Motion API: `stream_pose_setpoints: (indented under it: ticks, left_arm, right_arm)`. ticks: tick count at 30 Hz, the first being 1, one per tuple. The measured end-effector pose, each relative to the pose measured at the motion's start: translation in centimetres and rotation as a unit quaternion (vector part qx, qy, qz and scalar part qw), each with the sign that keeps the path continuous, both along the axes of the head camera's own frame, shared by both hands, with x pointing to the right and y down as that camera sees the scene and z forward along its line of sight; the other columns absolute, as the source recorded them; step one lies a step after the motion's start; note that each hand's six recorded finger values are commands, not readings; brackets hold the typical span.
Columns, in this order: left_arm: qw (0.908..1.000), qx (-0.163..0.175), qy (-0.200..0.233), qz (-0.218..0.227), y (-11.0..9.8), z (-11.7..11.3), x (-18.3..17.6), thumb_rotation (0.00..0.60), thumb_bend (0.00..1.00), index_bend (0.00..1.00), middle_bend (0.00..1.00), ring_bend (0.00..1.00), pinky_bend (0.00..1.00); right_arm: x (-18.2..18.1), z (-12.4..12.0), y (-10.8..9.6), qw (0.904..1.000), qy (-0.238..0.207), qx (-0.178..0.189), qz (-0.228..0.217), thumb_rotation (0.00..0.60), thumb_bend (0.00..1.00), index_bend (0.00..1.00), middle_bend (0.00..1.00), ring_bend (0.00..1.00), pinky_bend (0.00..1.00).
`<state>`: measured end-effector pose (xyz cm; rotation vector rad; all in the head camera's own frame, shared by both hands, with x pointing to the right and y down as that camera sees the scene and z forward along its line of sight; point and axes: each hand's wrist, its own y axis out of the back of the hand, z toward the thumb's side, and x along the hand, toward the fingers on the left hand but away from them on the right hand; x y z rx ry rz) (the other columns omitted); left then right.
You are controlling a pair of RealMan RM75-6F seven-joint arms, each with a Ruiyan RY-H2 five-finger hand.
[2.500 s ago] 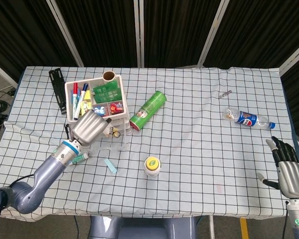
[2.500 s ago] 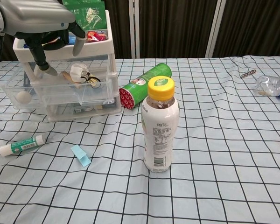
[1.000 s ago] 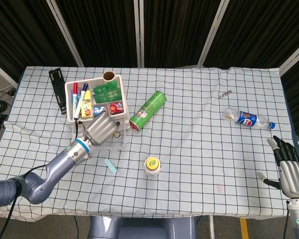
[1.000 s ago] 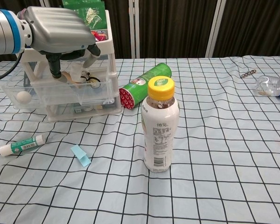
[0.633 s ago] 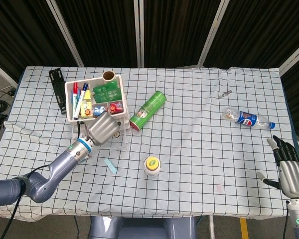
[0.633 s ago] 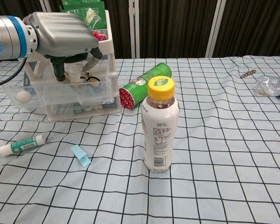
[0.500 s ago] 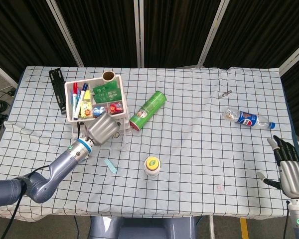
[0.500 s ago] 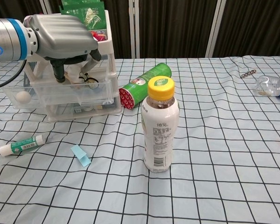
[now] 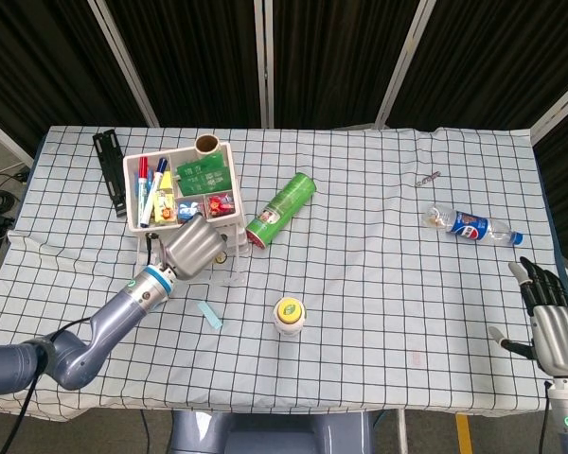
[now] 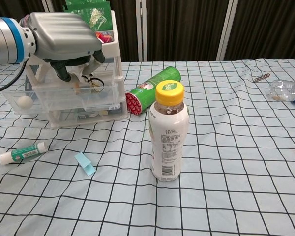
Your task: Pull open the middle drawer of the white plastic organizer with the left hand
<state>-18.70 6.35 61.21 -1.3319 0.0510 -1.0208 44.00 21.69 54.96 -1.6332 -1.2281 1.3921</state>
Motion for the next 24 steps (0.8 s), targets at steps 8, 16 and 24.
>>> stream_pose_setpoints:
  ticks: [8, 16, 24]
  left_arm:
    - [0.9998, 0.01, 0.015, -0.004, -0.1, -1.8, 0.1, 0.6, 0.34, 0.59, 0.81, 0.71, 0.66]
    - [0.998, 0.026, 0.051, -0.028, -0.2, -4.6, -1.4, 0.6, 0.34, 0.59, 0.81, 0.71, 0.66]
    - [0.9884, 0.047, 0.101, -0.104, -0.1, -7.3, -4.5, 0.6, 0.35, 0.58, 0.82, 0.72, 0.66]
  right_arm:
    - [0.1, -0.1, 0.0, 1.0, -0.001, 0.001, 0.002, 0.6, 0.08, 0.0, 0.0, 0.0, 0.0]
    - [-0.1, -0.1, 0.1, 1.0, 0.0, 0.0, -0.001, 0.6, 0.08, 0.0, 0.0, 0.0, 0.0]
    - [-0.4, 0.0, 0.3, 1.0, 0.003, -0.001, -0.008, 0.6, 0.08, 0.0, 0.0, 0.0, 0.0]
